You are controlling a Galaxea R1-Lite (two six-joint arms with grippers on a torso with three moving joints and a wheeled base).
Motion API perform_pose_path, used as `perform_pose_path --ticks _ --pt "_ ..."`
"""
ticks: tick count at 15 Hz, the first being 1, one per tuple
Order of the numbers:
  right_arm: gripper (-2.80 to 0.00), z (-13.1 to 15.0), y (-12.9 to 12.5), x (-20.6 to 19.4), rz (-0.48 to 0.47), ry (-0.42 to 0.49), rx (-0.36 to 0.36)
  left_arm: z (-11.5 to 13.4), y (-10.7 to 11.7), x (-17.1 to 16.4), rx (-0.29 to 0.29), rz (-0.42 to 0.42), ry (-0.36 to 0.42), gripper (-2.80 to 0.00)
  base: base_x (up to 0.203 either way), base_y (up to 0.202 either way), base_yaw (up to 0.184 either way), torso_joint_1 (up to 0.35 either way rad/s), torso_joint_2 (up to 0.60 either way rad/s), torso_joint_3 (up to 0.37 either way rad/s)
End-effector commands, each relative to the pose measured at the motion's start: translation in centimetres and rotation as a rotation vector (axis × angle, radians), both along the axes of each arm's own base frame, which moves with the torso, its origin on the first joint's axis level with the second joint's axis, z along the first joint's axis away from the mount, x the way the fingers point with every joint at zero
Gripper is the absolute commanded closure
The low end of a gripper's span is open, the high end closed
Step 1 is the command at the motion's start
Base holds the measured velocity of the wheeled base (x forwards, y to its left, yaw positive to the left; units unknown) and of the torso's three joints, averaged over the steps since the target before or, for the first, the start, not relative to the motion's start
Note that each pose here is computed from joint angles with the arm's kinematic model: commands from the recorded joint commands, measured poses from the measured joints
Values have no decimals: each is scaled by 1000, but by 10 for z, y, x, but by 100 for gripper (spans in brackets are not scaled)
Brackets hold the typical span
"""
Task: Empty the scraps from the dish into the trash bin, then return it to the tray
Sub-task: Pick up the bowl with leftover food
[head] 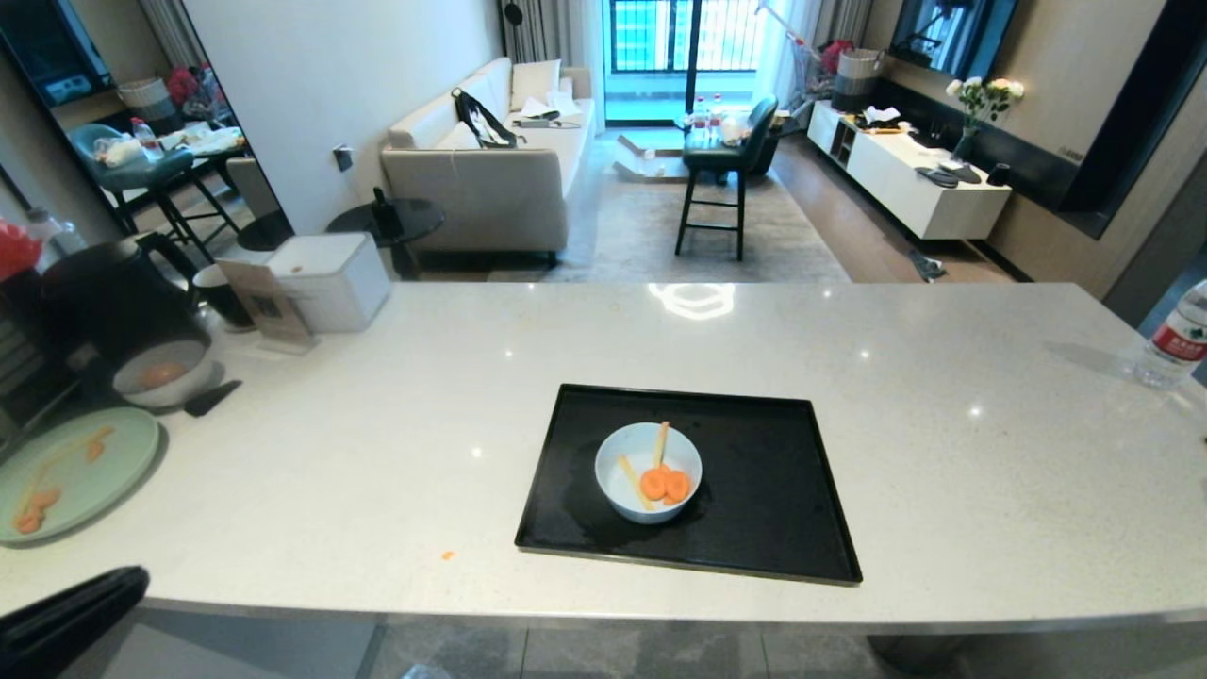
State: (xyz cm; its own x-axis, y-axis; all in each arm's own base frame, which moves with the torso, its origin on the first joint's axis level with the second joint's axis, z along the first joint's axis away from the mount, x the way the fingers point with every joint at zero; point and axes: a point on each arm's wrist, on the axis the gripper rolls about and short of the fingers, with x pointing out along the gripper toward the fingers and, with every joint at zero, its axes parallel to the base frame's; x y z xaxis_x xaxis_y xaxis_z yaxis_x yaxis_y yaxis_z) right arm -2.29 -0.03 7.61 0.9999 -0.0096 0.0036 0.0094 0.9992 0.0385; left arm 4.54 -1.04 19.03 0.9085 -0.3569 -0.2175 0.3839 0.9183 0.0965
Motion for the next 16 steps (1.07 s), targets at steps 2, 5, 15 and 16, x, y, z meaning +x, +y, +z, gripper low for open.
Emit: perform_pose_path --ticks 2,5,15,16 --pt "0 0 0 0 0 -1 0 23 -26 78 74 -136 171 0 0 0 0 0 0 0" --pt "0 0 0 0 0 -1 0 40 -63 138 177 -184 183 0 0 0 0 0 0 0" --pt "0 0 0 0 0 -1 0 -8 -184 252 464 -211 248 0 0 0 0 0 0 0" --pt "0 0 0 0 0 -1 1 -16 -189 256 475 -209 262 0 0 0 0 0 0 0"
